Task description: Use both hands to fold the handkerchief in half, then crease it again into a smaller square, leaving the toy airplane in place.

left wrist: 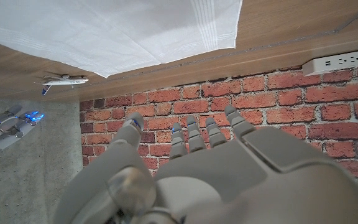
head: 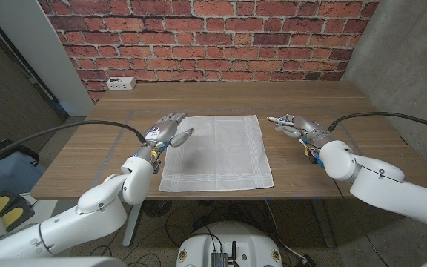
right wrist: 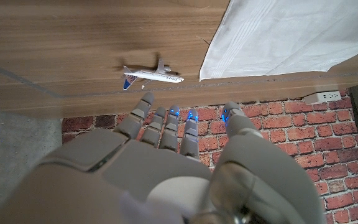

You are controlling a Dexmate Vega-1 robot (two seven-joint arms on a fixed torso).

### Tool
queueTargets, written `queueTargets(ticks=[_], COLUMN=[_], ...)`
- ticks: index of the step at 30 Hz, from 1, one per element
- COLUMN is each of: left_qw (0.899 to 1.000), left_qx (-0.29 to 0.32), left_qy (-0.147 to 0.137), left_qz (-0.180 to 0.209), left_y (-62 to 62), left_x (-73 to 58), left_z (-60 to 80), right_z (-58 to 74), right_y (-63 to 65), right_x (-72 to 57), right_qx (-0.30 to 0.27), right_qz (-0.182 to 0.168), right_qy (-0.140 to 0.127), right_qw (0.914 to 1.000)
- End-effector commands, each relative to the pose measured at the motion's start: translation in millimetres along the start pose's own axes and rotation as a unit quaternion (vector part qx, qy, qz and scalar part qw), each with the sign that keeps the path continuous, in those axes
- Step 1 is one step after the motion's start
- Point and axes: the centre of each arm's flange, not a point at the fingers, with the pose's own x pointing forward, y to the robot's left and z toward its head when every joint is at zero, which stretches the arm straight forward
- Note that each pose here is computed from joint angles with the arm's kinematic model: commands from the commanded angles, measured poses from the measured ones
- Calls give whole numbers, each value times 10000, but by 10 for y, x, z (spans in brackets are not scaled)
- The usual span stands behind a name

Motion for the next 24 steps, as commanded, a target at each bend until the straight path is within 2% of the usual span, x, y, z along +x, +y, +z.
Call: queueTargets(ticks=[1, 12, 24], left_qw=[9999, 9998, 9997], left_qx=[127, 150, 189], left_qy=[112, 154, 122], left_qz=[22, -11, -135], left_y=[-35, -70, -137], left_x=[-315, -555, -707], left_z=[97, 162, 219], right_z=[92, 152, 196], right_y=[66, 146, 246], right_x=[-286, -486, -657], right_qx=[-337, -519, -646], right_qz=[-53, -20, 56], right_qy=[47, 44, 58], right_qw=[9994, 9986, 9979])
